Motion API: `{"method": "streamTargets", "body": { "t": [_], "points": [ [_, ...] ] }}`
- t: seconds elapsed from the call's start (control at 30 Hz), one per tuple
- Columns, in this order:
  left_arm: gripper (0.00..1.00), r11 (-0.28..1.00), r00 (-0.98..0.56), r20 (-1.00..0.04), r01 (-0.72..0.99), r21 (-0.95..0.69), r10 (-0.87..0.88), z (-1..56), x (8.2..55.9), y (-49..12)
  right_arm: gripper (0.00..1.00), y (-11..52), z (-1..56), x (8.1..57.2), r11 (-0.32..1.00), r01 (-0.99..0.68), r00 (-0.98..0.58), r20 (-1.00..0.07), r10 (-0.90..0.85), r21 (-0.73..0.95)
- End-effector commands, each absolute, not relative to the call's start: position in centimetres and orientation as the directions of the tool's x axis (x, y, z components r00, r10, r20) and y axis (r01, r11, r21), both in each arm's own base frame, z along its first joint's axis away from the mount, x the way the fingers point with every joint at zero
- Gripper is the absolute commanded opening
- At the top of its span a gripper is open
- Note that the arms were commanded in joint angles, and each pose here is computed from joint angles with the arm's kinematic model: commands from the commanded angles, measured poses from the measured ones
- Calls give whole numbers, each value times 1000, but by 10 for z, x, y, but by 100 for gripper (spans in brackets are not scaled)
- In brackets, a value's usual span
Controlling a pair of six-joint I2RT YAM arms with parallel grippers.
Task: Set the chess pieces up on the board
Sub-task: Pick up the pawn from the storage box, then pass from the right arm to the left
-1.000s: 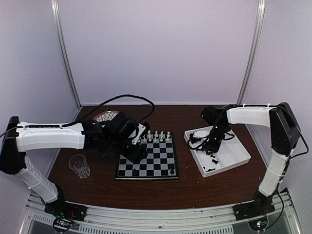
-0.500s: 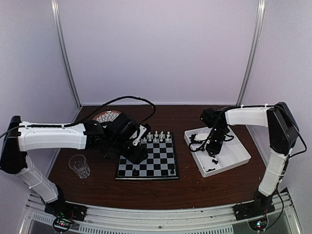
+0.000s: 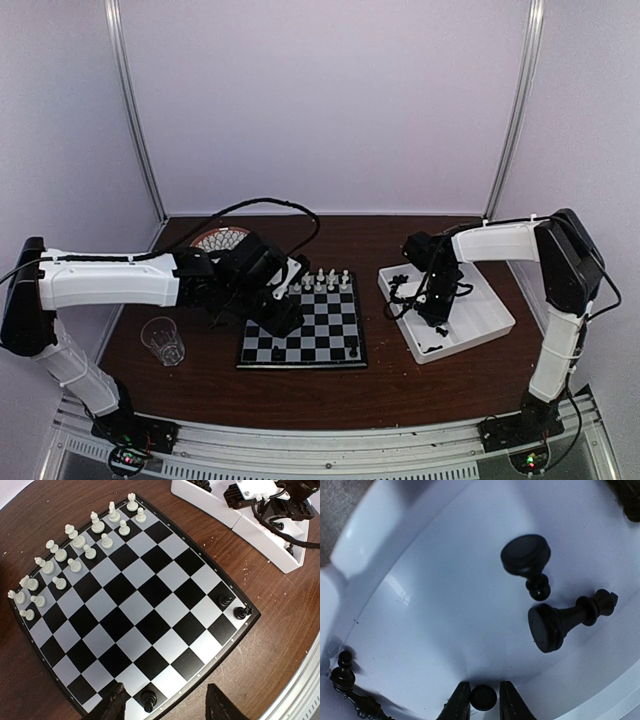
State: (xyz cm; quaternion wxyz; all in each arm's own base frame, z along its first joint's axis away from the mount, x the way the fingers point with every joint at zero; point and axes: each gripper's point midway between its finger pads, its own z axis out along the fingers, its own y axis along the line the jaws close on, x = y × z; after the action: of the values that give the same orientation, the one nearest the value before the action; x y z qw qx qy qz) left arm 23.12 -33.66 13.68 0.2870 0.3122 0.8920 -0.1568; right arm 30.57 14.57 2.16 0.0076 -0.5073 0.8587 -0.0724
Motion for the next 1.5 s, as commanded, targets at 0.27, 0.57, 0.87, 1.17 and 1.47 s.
{"method": "streamTargets", "body": {
  "t": [0.27, 0.57, 0.87, 1.17, 1.47],
  "points": [
    [55, 747, -627, -644, 653, -125, 439, 142, 236, -347, 13, 139, 24, 297, 518, -848, -528, 89, -845, -117],
    [55, 747, -503, -826, 644, -162, 254, 201, 260, -373, 12, 203, 153, 306, 609, -789, -592, -357, -722, 77],
    [51, 620, -85, -970, 756, -210, -226, 315, 276, -411, 12, 291, 297, 291, 381, -796, -594, -728, -341, 471],
    [48, 580, 65, -938, 800, -154, -340, 335, 264, -451, 13, 315, 336, 291, 232, -707, -706, -683, -187, 668],
    [42, 548, 46, -922, 815, -188, -384, 337, 260, -473, 14, 314, 341, 287, 213, -707, -706, -690, -161, 674]
  ]
}}
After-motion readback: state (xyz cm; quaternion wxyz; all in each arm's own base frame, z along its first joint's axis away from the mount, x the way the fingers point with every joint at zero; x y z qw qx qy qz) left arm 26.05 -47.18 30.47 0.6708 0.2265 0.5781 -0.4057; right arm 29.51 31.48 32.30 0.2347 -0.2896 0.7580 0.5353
